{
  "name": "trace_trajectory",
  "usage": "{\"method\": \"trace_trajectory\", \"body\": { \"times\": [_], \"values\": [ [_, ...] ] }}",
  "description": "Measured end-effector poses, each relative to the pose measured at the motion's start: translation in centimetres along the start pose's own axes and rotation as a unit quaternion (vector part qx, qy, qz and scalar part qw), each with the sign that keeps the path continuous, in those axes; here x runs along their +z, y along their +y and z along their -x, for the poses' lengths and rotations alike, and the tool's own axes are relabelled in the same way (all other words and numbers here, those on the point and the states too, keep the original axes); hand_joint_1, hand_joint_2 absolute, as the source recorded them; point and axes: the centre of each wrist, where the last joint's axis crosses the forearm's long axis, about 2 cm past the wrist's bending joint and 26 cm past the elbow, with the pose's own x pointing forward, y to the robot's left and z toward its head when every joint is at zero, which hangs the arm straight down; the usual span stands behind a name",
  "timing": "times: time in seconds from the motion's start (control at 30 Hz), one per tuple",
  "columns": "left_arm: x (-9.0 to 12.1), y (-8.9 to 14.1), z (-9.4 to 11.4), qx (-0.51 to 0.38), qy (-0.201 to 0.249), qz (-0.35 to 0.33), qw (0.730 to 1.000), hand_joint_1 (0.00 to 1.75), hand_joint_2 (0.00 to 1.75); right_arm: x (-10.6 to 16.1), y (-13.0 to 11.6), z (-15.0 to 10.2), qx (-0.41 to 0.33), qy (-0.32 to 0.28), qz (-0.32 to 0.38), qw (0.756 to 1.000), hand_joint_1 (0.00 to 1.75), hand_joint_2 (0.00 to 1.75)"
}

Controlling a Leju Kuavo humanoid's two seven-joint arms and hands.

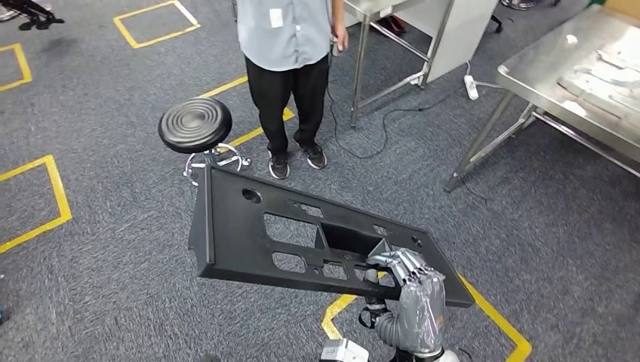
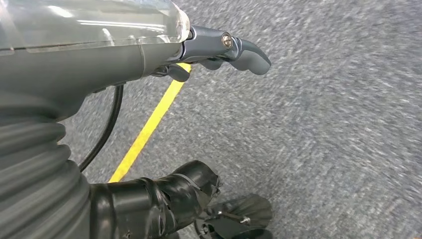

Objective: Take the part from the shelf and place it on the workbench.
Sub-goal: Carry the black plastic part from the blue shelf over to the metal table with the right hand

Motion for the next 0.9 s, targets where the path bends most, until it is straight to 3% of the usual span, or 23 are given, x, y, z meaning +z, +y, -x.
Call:
{"method": "trace_trajectory", "body": {
  "times": [0.9],
  "values": [
    [0.02,-0.08,0.00,0.007,-0.021,0.008,1.000,0.00,1.75,0.29,0.19,-0.17,-0.003,-0.004,-0.007,1.000,1.75,1.75]
  ]
}}
